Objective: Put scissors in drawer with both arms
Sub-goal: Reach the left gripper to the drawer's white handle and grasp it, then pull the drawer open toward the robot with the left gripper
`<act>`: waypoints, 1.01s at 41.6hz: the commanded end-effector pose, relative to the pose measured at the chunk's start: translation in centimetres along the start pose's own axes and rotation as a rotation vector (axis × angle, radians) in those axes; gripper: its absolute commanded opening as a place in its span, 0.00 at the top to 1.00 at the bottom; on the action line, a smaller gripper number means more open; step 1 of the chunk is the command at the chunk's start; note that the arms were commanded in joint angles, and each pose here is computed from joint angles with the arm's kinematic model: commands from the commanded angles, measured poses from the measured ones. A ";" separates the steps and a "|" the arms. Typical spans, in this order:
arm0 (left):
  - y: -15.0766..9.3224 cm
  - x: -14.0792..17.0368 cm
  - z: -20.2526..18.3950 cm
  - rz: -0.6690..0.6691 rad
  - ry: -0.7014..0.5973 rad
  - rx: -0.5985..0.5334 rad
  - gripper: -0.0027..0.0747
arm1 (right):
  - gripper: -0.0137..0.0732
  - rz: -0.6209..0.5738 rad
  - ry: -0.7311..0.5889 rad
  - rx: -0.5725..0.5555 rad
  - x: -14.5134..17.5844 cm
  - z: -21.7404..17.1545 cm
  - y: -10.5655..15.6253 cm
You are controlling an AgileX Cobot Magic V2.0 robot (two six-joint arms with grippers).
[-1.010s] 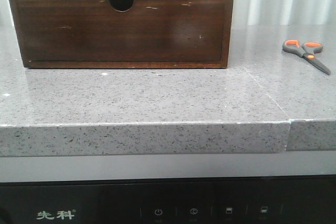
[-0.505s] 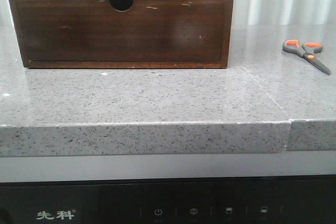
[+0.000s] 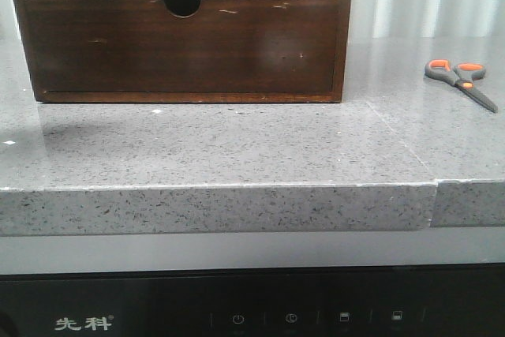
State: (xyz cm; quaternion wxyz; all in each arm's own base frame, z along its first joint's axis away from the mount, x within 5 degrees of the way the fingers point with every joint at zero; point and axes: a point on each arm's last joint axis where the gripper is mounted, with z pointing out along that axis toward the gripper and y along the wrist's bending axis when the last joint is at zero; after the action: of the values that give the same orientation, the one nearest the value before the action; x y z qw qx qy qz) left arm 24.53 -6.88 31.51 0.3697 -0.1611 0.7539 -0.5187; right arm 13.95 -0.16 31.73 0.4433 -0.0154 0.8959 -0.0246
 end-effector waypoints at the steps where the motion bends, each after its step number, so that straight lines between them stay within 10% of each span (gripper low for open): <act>1: -1.9 -1.2 0.8 -0.043 0.001 0.156 0.29 | 0.18 -0.013 -0.086 0.013 -1.2 -0.4 -0.2; 30: -0.3 -5.1 6.5 -0.105 0.063 0.167 0.41 | 0.18 -0.013 -0.086 0.013 -1.2 -0.4 -0.2; 42: -0.4 -5.0 6.4 -0.106 0.089 0.196 0.79 | 0.18 -0.013 -0.086 0.013 -1.2 -0.4 -0.2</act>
State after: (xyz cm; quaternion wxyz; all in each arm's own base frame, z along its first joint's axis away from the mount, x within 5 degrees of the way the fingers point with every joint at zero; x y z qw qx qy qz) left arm 32.79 -8.23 29.70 0.3049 -0.1471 0.7486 -0.5701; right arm 13.95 -0.16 31.73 0.4433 -0.0154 0.8959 -0.0246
